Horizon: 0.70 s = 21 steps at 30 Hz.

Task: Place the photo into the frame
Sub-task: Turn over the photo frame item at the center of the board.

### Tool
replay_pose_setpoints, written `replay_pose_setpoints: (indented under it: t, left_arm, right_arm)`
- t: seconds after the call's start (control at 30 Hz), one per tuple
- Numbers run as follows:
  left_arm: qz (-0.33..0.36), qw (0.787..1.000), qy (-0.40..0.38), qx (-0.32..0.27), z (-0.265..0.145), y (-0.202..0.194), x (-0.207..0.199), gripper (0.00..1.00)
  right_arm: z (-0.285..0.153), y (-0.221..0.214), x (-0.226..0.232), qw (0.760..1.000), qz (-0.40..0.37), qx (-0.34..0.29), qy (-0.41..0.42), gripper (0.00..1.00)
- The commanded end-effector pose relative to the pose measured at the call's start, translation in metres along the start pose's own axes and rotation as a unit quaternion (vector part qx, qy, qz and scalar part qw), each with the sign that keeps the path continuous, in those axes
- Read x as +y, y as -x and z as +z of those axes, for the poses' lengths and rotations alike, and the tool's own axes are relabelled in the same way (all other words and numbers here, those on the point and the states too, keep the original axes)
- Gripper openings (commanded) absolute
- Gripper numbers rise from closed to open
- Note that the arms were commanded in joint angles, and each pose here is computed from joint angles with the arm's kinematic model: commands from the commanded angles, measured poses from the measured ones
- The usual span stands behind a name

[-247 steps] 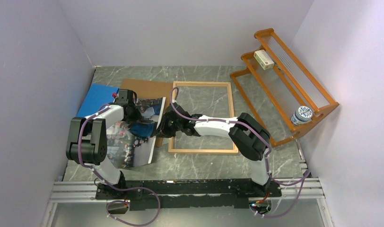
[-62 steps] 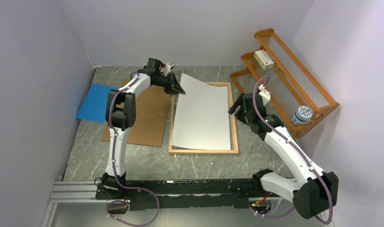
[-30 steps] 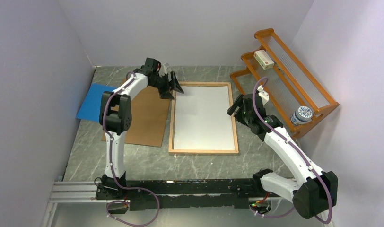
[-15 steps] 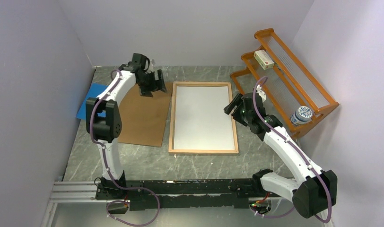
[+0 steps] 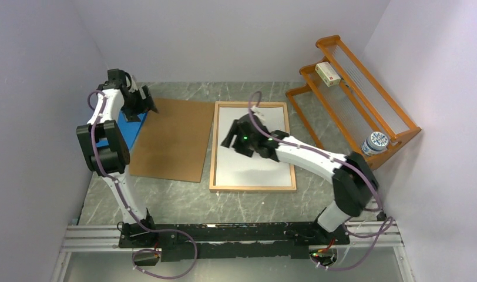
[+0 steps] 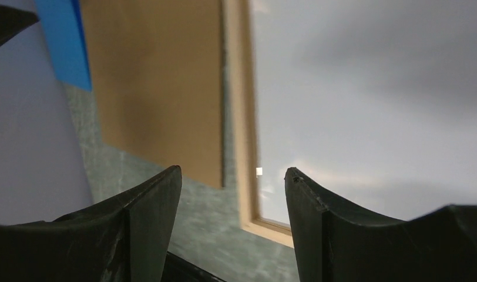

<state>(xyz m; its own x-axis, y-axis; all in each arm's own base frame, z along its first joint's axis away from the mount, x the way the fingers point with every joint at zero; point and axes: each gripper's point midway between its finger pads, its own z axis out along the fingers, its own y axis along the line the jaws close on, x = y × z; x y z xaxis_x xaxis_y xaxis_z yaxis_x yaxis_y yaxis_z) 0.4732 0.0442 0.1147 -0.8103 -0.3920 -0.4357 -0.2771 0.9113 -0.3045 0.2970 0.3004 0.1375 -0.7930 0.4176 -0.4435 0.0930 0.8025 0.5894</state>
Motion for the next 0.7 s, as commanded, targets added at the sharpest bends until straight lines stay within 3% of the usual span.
replay_pose_setpoints:
  t: [0.0,0.23,0.4,0.67]
  left_arm:
    - [-0.005,0.999,-0.023,0.045,0.017,-0.018,0.017,0.91]
    - [-0.010,0.989,0.084,0.122,0.011,-0.064,0.072,0.93]
    - [-0.051,0.985,0.067,0.149,-0.005,-0.095,0.084,0.94]
    - [-0.061,0.986,0.120,0.101,-0.033,-0.107,0.111,0.94]
  right_arm:
    - [0.027,-0.012,0.063,0.999,0.013,-0.001,0.036,0.68]
    - [0.070,-0.051,0.096,0.998,0.001,0.047,0.033,0.69]
    - [0.093,-0.070,0.097,0.997,-0.014,0.076,0.011,0.73]
    - [0.118,-0.087,0.092,0.995,-0.019,0.095,-0.010,0.74]
